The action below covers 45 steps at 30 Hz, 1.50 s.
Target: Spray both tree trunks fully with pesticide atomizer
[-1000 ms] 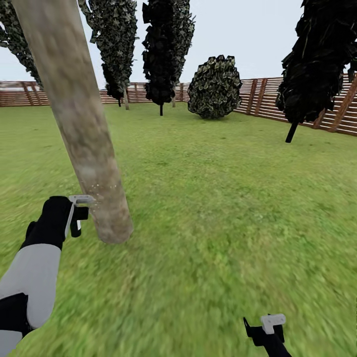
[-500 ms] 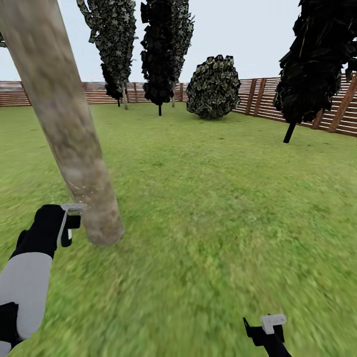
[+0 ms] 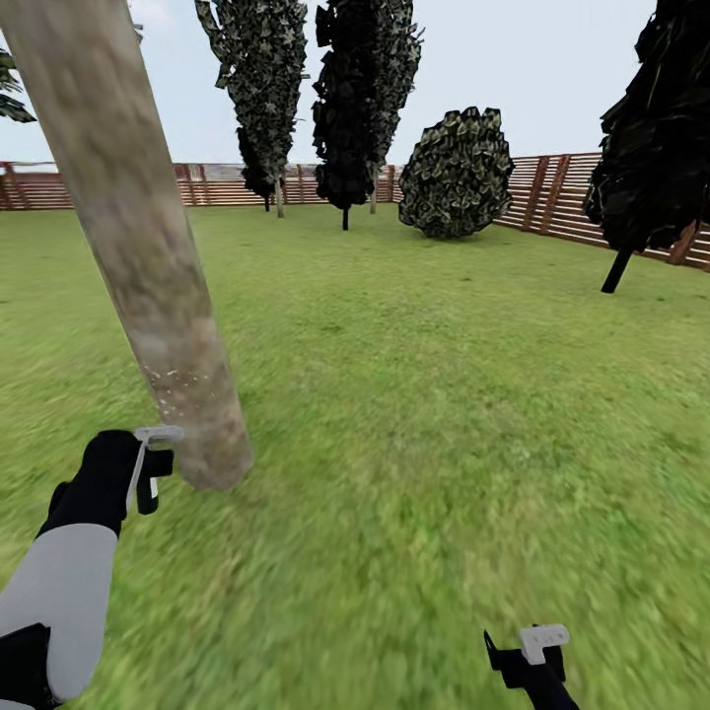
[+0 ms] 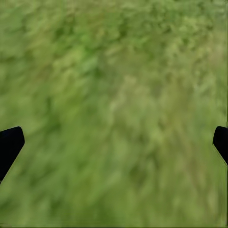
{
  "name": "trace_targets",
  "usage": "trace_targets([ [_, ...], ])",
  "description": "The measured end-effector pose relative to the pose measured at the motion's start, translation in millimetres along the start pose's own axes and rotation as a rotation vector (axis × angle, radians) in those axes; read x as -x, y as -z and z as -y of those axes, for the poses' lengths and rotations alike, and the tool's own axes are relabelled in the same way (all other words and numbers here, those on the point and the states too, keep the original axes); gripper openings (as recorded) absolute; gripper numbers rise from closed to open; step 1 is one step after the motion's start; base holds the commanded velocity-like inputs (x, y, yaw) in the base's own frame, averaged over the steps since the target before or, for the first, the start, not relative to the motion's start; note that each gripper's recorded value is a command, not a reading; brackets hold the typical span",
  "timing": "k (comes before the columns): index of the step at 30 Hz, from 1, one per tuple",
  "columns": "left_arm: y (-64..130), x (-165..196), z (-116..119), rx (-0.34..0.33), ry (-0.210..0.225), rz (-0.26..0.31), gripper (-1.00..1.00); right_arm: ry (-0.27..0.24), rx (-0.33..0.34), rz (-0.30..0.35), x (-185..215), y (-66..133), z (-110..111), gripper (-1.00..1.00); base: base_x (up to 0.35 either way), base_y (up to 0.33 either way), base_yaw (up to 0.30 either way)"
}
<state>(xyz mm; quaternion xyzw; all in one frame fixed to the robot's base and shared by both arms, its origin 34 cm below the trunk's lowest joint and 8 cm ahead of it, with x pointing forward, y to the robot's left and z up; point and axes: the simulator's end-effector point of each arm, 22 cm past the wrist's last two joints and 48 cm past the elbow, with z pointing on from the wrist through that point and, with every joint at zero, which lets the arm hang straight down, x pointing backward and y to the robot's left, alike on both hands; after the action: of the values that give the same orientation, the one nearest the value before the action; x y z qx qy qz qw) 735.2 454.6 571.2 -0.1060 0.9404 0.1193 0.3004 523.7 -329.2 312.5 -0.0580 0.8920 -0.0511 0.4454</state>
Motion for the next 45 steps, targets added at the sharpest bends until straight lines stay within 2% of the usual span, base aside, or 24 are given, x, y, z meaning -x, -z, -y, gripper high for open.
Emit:
trace_targets([
  [3, -1.7, 5.8, -0.9, 0.000, 0.003, 0.039, -1.00, 0.000, 0.000, -0.001, -0.2, 0.1, 0.2, 1.00, 0.241, -0.187, 0.009],
  [7, -2.4, 0.8, 38.4, -0.056, -0.002, 0.037, -1.00, 0.000, -0.001, 0.000, -0.1, 0.1, 0.5, 1.00, 0.240, -0.178, 0.001],
  [10, -2.4, -0.1, 43.5, -0.058, -0.008, 0.036, -1.00, 0.000, 0.000, 0.000, -0.2, 0.0, 0.4, 1.00, 0.110, -0.075, 0.014],
  [12, -6.9, -10.6, 31.3, -0.038, -0.010, 0.022, -1.00, 0.000, 0.000, -0.001, -0.4, -0.1, 0.3, 1.00, 0.017, -0.011, 0.151],
  [13, -10.6, -20.1, 13.5, -0.008, -0.016, 0.010, -1.00, 0.000, 0.000, -0.001, -0.4, -0.2, 0.2, 1.00, 0.006, -0.004, 0.229],
  [15, -14.1, -28.3, -6.3, 0.020, -0.019, -0.002, -1.00, 0.000, 0.000, -0.001, -0.3, -0.2, 0.2, 1.00, 0.002, -0.002, 0.258],
  [17, -18.6, -43.3, -11.2, 0.025, -0.024, -0.023, -1.00, 0.000, 0.000, -0.001, -0.4, -0.2, 0.3, 1.00, 0.001, 0.000, 0.273],
  [20, -20.7, -51.8, 4.3, 0.004, -0.027, -0.030, -1.00, 0.000, 0.000, -0.001, -0.4, -0.1, 0.3, 1.00, 0.000, 0.000, 0.275],
  [22, -18.8, -52.1, 33.5, -0.020, -0.027, -0.022, -1.00, 0.000, -0.001, -0.001, -0.4, -0.1, 0.4, 1.00, 0.000, 0.000, 0.267],
  [26, -12.0, -45.0, 65.4, -0.027, -0.043, 0.001, -1.00, -0.001, -0.001, -0.002, -0.5, 0.0, 0.2, 1.00, 0.071, -0.036, 0.109],
  [32, -13.5, -47.6, 52.4, 0.004, -0.054, -0.001, -1.00, 0.001, -0.001, -0.002, -0.4, 0.1, 0.7, 1.00, 0.252, -0.142, 0.003],
  [45, -17.3, -58.7, 48.3, 0.007, -0.048, -0.019, -1.00, 0.001, -0.002, 0.000, -0.1, 0.1, 0.7, 1.00, 0.269, -0.167, 0.021],
])
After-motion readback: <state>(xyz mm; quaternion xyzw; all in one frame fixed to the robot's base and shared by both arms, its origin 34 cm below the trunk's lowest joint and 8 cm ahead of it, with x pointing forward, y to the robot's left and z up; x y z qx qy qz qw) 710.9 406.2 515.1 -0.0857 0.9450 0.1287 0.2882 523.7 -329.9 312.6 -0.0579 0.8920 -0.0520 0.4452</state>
